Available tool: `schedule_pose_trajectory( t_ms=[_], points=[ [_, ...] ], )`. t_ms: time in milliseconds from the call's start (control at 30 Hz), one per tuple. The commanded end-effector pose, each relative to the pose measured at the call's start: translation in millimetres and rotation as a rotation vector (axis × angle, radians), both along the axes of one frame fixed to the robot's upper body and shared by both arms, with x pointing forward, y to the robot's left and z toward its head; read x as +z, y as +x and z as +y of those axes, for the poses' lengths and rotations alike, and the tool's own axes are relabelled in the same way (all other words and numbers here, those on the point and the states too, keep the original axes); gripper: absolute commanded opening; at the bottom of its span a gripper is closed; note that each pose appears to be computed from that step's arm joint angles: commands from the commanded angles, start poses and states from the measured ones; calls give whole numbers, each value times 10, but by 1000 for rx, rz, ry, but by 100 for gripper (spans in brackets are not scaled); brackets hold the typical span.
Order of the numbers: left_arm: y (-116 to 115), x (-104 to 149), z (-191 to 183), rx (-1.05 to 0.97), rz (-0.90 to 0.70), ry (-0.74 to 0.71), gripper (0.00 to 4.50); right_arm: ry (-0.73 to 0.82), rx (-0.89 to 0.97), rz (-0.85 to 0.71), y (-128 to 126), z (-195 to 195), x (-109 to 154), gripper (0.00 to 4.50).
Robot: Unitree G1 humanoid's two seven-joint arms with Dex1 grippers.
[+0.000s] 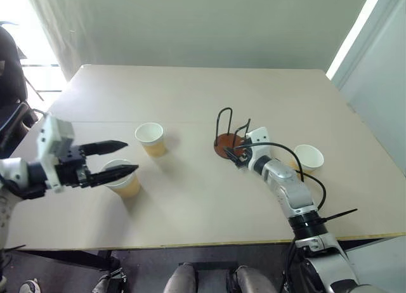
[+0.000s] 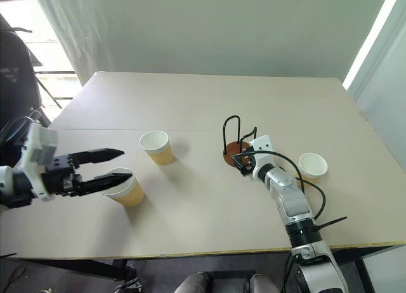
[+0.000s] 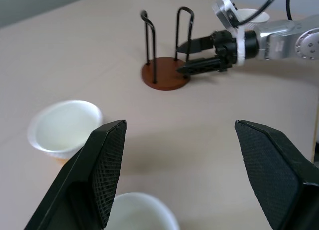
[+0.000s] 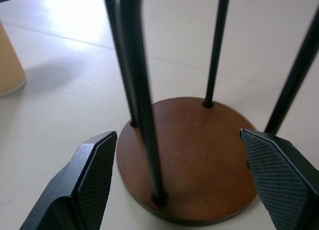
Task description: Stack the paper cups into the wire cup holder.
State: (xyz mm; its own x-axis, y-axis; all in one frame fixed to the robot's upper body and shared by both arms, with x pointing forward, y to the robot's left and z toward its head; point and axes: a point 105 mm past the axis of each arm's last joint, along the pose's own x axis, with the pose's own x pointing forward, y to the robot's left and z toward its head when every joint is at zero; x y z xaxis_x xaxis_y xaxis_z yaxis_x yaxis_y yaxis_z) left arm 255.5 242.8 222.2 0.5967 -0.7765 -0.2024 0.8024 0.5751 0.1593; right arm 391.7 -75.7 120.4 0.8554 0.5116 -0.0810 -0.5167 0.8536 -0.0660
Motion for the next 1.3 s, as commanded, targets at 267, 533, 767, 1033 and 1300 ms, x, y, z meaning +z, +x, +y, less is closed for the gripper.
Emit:
schedule_pose_trajectory(
  t_ms=[267,533,767,1033,1300],
  points=[
    [44,56,28,60,-101,96,376,13,12,-73,34,15,215,281],
    [56,42,44,70,-106,94,376,21,47,-63,-6,38,184,2],
    [77,93,78,71,-113,102,376,30,201,-27,-321,-129,104,2],
    [128,170,124,55,-115,120,376,19,457,36,-960,-217,37,2],
    [196,196,116,24,-110,133,376,-15,624,72,-1356,-138,-110,2]
  ],
)
